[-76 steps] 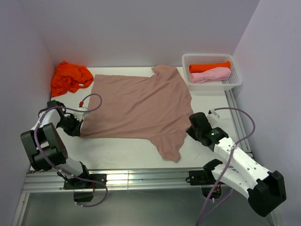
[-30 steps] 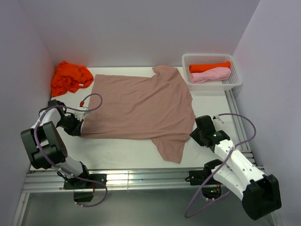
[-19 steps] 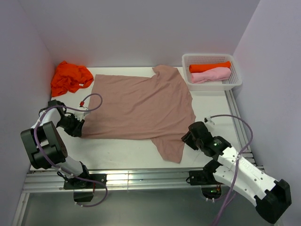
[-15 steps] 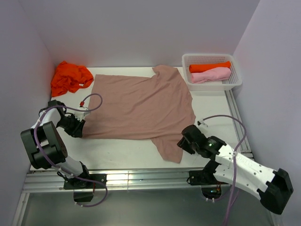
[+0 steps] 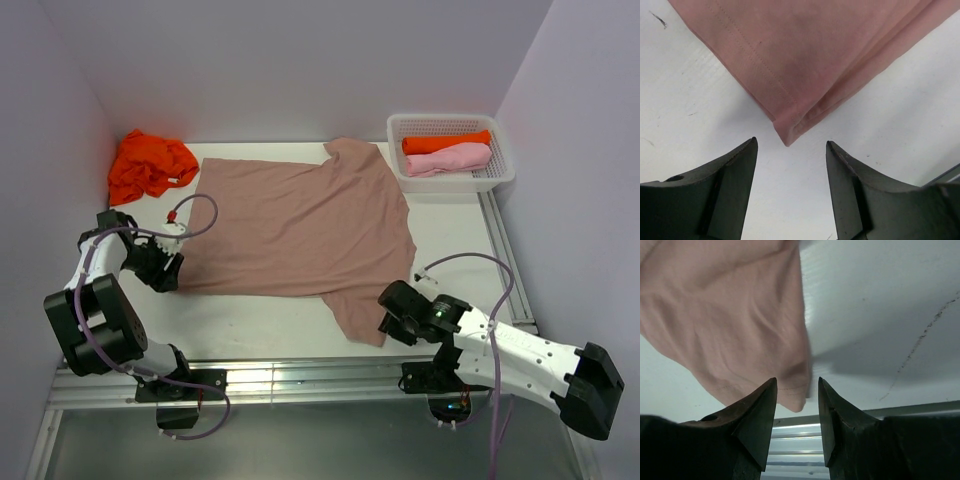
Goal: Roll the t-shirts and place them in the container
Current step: Flatten the tshirt
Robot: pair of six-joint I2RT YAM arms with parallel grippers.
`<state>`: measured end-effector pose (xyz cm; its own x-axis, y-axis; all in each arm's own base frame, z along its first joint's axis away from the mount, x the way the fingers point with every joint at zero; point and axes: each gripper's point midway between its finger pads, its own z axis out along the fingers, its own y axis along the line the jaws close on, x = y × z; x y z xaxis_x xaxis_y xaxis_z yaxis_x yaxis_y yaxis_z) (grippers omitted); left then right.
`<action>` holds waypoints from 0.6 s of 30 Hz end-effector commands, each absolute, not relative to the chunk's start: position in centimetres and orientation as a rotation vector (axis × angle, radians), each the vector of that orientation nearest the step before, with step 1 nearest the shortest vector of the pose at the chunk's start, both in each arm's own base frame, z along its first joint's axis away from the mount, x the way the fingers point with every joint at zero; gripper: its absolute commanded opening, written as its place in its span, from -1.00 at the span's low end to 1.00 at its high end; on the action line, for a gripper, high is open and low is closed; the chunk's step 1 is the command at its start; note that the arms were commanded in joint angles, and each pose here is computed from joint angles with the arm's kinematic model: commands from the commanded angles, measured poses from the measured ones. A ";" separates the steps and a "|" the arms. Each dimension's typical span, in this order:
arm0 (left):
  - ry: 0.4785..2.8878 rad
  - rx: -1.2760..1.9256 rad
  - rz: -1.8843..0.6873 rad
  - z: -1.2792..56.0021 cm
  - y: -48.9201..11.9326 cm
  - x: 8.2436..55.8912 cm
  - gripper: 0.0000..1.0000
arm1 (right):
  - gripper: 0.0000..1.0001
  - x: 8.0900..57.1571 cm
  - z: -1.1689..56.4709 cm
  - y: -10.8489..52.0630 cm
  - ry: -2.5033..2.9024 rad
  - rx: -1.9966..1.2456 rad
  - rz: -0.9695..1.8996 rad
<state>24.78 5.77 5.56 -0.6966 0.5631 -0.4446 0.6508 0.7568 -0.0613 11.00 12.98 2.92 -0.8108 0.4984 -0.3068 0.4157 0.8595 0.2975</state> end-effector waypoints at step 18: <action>2.429 0.922 -0.328 10.1 4.4 25.9 0.27 | -0.64 9.3 0.4 14.7 2.745 0.605 0.371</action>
